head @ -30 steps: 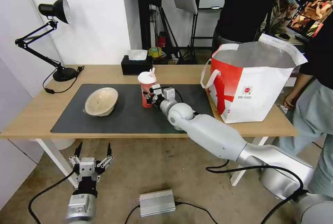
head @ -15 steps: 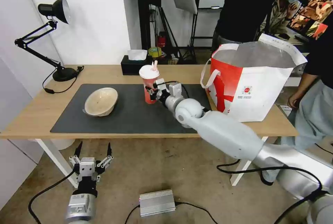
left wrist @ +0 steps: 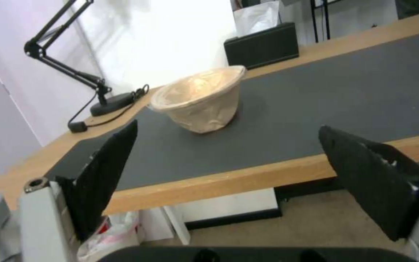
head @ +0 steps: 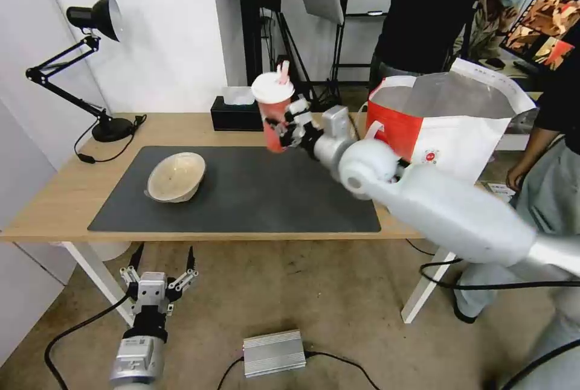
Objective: Pick up the trash from the table and place it into the takeout bag.
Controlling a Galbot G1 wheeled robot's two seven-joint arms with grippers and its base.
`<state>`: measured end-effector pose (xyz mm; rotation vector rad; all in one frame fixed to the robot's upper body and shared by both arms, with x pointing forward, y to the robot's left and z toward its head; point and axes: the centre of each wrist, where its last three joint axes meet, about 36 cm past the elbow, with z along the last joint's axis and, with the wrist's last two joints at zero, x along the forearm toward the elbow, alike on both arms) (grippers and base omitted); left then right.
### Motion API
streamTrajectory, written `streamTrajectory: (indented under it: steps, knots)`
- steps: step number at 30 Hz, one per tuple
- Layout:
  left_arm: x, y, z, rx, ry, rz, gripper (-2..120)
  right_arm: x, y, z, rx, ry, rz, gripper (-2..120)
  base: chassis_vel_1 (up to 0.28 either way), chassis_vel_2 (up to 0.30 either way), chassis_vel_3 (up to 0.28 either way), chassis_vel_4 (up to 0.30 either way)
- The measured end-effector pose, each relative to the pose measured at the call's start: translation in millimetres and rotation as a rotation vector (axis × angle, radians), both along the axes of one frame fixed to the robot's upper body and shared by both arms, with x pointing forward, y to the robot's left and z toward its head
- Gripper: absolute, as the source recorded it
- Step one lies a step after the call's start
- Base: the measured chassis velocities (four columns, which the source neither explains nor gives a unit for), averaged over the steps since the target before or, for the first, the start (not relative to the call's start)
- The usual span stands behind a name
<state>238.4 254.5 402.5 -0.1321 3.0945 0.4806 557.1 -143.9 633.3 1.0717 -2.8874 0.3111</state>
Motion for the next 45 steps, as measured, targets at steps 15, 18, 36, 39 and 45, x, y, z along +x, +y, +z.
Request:
streamTrajectory:
  steps: [15,18,36,39,45]
  knots:
    - [0,1,3,0.01,-0.02,-0.021,100,-3,-96,135,-0.197,-0.119,0.092,4,0.0,0.0,0.0,0.0]
    - [0,1,3,0.009,-0.022,-0.024,100,2,-121,159,-0.218,-0.137,0.107,4,0.0,0.0,0.0,0.0]
    - [0,1,4,0.01,-0.029,-0.028,100,27,-233,182,-0.463,-0.154,-0.055,4,0.0,0.0,0.0,0.0]
    - [1,1,4,0.011,-0.03,-0.03,100,30,-251,179,-0.492,-0.148,-0.077,3,0.0,0.0,0.0,0.0]
    - [1,2,5,0.011,-0.032,-0.031,100,35,-271,167,-0.532,-0.134,-0.086,3,0.0,0.0,0.0,0.0]
